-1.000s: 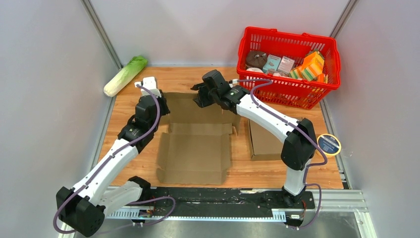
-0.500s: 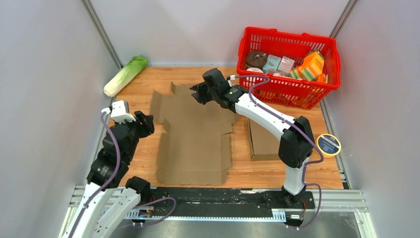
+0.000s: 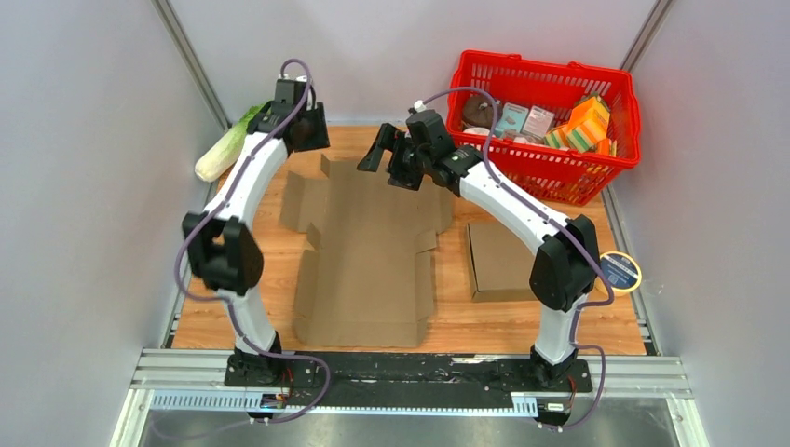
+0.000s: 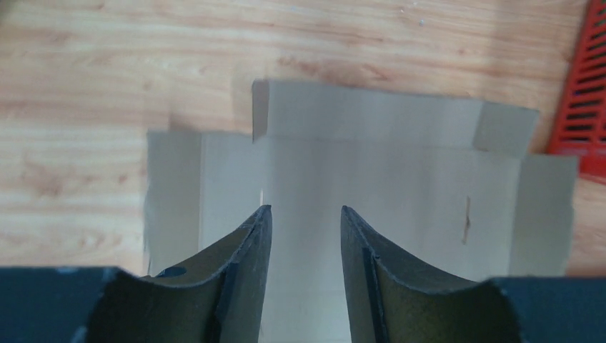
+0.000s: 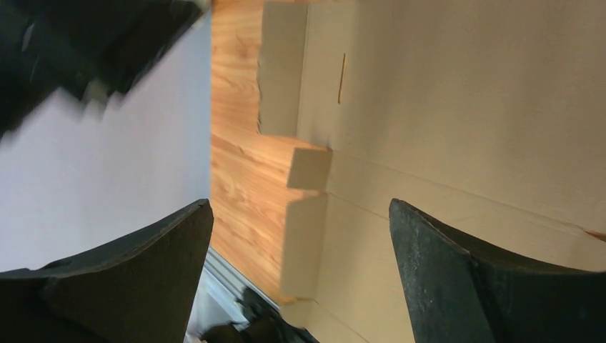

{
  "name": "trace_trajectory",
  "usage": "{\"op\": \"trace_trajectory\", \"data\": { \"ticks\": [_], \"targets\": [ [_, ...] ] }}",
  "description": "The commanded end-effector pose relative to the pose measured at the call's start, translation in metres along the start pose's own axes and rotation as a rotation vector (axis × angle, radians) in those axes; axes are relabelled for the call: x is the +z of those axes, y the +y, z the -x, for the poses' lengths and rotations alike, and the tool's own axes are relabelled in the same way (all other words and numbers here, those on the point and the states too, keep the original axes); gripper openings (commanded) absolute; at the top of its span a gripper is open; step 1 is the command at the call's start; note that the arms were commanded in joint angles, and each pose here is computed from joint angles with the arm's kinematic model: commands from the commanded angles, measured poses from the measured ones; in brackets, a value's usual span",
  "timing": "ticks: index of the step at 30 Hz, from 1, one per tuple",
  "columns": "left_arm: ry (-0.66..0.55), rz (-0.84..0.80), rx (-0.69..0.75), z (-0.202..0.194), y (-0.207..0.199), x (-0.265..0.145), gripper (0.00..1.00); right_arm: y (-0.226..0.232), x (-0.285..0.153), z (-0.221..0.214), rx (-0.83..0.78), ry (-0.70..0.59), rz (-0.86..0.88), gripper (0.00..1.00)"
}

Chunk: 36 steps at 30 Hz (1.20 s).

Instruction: Fold the paper box

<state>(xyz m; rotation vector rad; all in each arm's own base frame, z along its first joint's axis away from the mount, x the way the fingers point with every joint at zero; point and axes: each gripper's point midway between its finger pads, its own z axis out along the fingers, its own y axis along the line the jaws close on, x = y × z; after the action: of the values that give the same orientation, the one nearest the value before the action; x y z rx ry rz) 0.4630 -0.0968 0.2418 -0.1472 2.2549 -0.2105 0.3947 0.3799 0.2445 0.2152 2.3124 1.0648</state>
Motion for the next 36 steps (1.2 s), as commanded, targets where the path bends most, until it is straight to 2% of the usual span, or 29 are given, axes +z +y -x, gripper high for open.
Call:
{"op": "trace_trajectory", "data": {
  "ticks": [1,8,12,15,18,24,25,26,27,29,31,32,34,35,36],
  "targets": [
    [0.143,0.022,0.096,-0.004,0.007,0.052,0.48,0.028,-0.056,-0.001,-0.229,0.001,0.084,1.0],
    [0.149,0.122,0.132,-0.004,0.037,0.112,0.49,0.005,-0.076,0.007,-0.256,-0.066,0.034,1.0],
    [0.164,0.12,0.123,-0.013,0.047,0.137,0.49,-0.007,-0.075,0.008,-0.216,-0.059,0.02,1.0],
    [0.207,0.06,0.089,-0.025,0.043,0.156,0.48,-0.005,-0.071,0.007,-0.207,-0.051,0.032,1.0],
    [0.226,0.011,0.074,-0.033,0.036,0.174,0.4,0.0,-0.07,0.007,-0.177,-0.048,0.051,1.0],
    [0.187,0.047,0.07,-0.03,0.042,0.191,0.27,-0.009,-0.066,0.004,-0.109,-0.032,-0.011,0.97],
    [0.176,0.068,0.08,-0.027,0.046,0.19,0.24,-0.01,-0.066,0.004,-0.1,-0.034,-0.016,0.97],
    [0.17,0.072,0.083,-0.025,0.047,0.19,0.14,-0.011,-0.065,0.003,-0.075,-0.033,-0.017,0.97],
    [0.164,0.071,0.091,-0.021,0.046,0.186,0.08,-0.013,-0.062,0.002,-0.055,-0.03,-0.021,0.97],
    [0.132,0.056,0.104,-0.005,0.041,0.17,0.0,-0.014,-0.057,0.002,0.0,-0.033,-0.034,1.0],
    [0.117,0.043,0.098,0.0,0.037,0.154,0.0,-0.012,-0.048,0.008,0.13,-0.049,-0.052,1.0],
    [0.052,0.022,0.098,0.024,0.029,0.127,0.0,-0.016,-0.045,0.006,0.186,-0.041,-0.084,1.0],
    [0.003,0.012,0.094,0.024,0.029,0.112,0.0,-0.002,-0.033,0.012,0.319,-0.027,-0.075,1.0],
    [-0.098,-0.031,0.098,0.051,0.018,0.083,0.0,0.001,-0.03,0.013,0.359,-0.016,-0.081,1.0],
    [-0.085,-0.033,0.102,0.038,0.021,0.079,0.0,-0.002,-0.016,0.012,0.435,0.0,-0.103,1.0]
  ]
}}
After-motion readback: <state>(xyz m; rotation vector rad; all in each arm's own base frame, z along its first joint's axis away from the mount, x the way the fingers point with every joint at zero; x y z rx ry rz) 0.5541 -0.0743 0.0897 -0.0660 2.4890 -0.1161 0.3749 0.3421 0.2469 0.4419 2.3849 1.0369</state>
